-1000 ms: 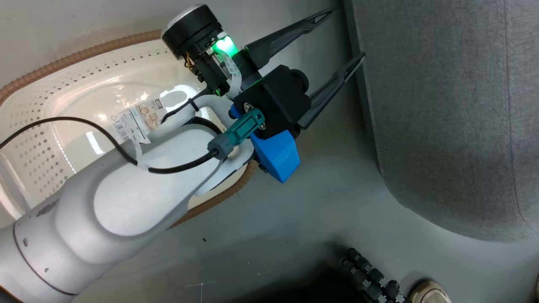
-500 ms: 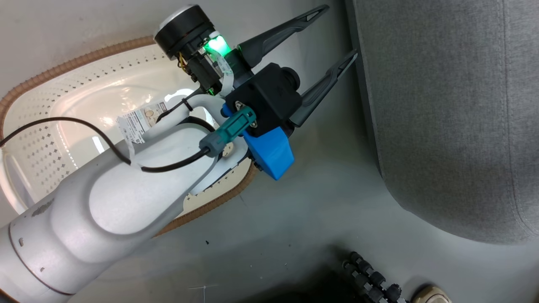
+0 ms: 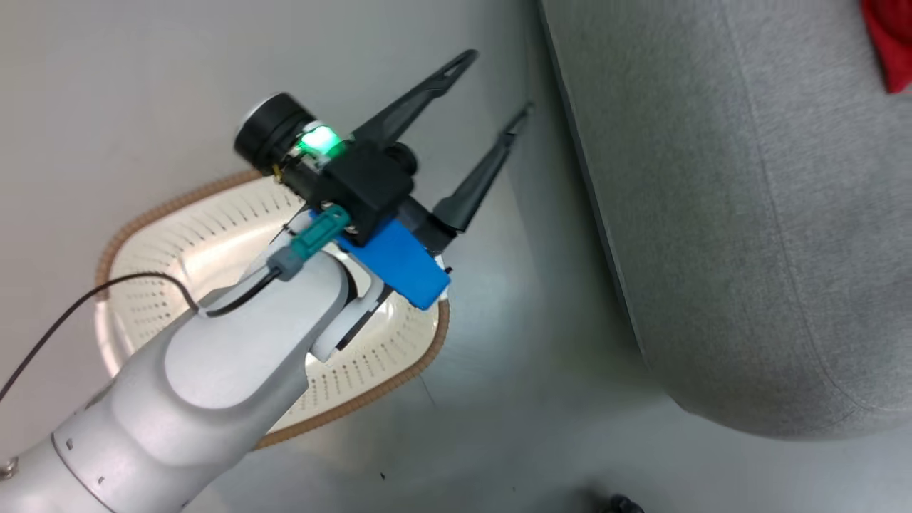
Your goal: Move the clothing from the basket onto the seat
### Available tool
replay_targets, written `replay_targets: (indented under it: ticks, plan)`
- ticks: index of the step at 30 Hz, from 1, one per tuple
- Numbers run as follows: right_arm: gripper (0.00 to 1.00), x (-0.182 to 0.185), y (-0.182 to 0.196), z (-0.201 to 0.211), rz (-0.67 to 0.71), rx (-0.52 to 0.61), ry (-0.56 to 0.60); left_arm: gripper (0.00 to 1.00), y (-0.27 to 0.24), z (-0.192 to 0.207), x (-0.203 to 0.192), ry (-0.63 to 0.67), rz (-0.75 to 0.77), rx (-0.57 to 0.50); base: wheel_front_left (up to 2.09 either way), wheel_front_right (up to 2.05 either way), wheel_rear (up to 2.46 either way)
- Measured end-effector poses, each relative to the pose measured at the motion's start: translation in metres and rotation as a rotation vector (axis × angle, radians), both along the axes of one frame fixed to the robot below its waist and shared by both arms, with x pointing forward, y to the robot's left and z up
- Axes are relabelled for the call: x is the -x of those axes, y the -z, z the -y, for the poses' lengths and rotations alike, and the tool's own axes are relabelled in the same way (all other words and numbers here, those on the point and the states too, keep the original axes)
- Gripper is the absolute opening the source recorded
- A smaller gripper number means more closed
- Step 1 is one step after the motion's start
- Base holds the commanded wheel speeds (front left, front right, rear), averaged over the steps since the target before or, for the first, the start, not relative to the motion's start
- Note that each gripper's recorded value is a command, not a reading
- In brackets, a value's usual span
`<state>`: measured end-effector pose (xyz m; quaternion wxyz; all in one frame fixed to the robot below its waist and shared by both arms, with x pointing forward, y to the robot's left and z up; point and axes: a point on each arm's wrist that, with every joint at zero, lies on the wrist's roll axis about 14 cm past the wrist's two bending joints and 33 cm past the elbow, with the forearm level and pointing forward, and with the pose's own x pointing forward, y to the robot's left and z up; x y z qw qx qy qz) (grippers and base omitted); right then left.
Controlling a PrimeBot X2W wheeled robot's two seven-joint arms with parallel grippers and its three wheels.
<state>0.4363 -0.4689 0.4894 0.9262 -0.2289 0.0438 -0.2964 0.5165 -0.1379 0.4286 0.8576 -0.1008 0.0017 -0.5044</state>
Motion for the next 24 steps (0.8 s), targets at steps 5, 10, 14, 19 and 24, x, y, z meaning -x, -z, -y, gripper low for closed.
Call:
replay_targets:
  ticks: [5,10,14,19,24]
  plan:
    - [1.0,0.002,-0.036,-0.026,0.083,-0.011,-0.12,1.0,-0.032,-0.03,-0.01,-0.149,0.012,-0.003,0.0,0.0,0.0]
    - [1.0,-0.006,-0.064,-0.072,0.164,-0.031,-0.275,1.0,-0.087,-0.072,-0.019,-0.323,0.083,0.05,0.0,0.0,0.0]
    - [1.0,-0.014,-0.073,-0.115,0.203,-0.064,-0.402,1.0,-0.111,-0.115,-0.016,-0.469,0.108,0.071,0.0,0.0,0.0]
    - [1.0,-0.023,-0.078,-0.169,0.234,-0.118,-0.545,1.0,-0.128,-0.168,0.0,-0.626,0.132,0.07,0.0,0.0,0.0]
    - [1.0,-0.024,-0.086,-0.219,0.265,-0.167,-0.671,1.0,-0.14,-0.218,0.022,-0.759,0.156,0.062,0.0,0.0,0.0]
